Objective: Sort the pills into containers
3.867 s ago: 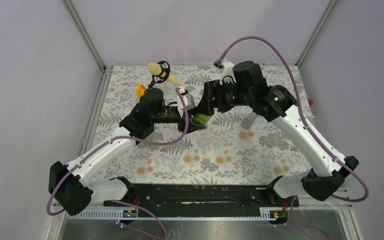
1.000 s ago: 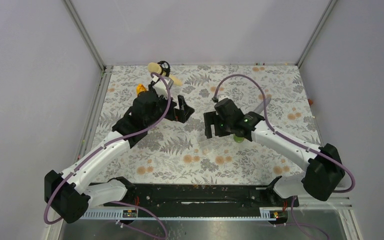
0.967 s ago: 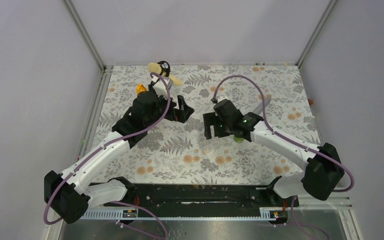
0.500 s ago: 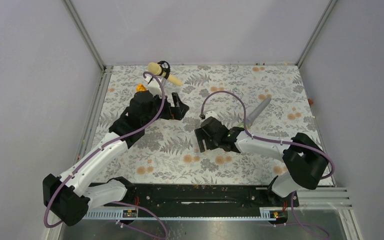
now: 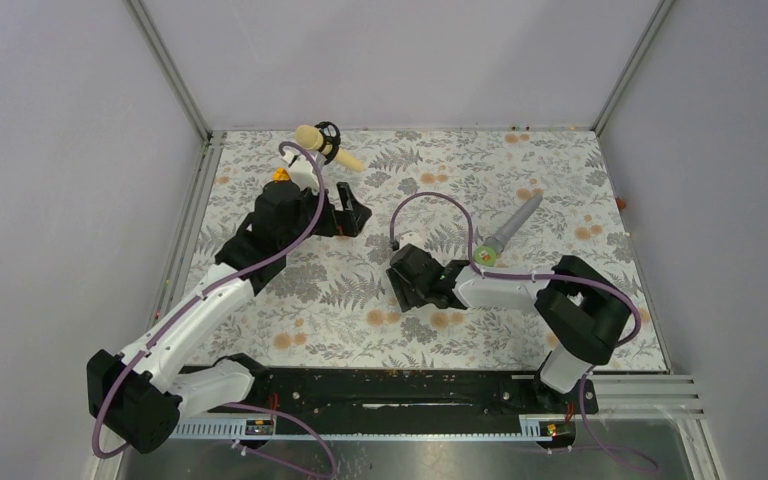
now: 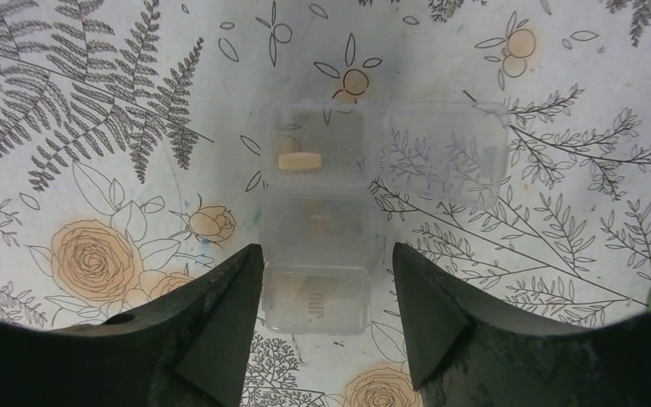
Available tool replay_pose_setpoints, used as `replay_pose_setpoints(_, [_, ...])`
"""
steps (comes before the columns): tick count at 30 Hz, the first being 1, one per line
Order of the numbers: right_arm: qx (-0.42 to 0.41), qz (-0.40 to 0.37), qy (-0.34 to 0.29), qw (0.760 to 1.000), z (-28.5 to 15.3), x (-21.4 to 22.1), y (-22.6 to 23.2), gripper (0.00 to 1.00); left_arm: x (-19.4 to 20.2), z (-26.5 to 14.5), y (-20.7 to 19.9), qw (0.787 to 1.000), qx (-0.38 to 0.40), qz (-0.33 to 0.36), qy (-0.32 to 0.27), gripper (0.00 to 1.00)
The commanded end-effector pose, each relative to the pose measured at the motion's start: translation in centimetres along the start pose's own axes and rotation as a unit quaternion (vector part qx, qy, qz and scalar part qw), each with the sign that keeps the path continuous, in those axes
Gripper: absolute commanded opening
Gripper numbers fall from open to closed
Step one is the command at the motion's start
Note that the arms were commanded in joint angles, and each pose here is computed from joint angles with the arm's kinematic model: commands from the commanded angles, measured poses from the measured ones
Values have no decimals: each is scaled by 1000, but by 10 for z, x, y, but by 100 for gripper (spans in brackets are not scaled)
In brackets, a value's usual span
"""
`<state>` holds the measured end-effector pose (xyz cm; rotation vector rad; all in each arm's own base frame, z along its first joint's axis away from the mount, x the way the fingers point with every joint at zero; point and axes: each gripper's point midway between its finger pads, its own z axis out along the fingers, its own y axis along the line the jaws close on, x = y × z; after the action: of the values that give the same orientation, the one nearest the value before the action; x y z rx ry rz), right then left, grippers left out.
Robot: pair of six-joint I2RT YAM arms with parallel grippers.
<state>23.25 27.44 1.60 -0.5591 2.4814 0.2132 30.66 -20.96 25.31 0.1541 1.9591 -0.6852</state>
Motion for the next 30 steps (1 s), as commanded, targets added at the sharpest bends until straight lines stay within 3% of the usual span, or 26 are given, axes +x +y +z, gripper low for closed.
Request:
replay_pose_setpoints(1, [11, -16, -25, 999, 2, -13, 6, 62, -16, -1, -4, 1000, 15, -2, -27, 98])
replay_pose_setpoints(14, [43, -41, -25, 998, -6, -10, -9, 37, -13, 3, 5, 999, 16, -32, -24, 99])
replay_pose_setpoints(24, [-49, -108, -47, 992, -79, -47, 11, 35, 11, 19, 16, 992, -25, -124, 28, 96])
replay_pose_setpoints(30, [-111, -153, -52, 981, -125, -60, 24, 35, 20, 31, -8, 978, 20, -193, 75, 96])
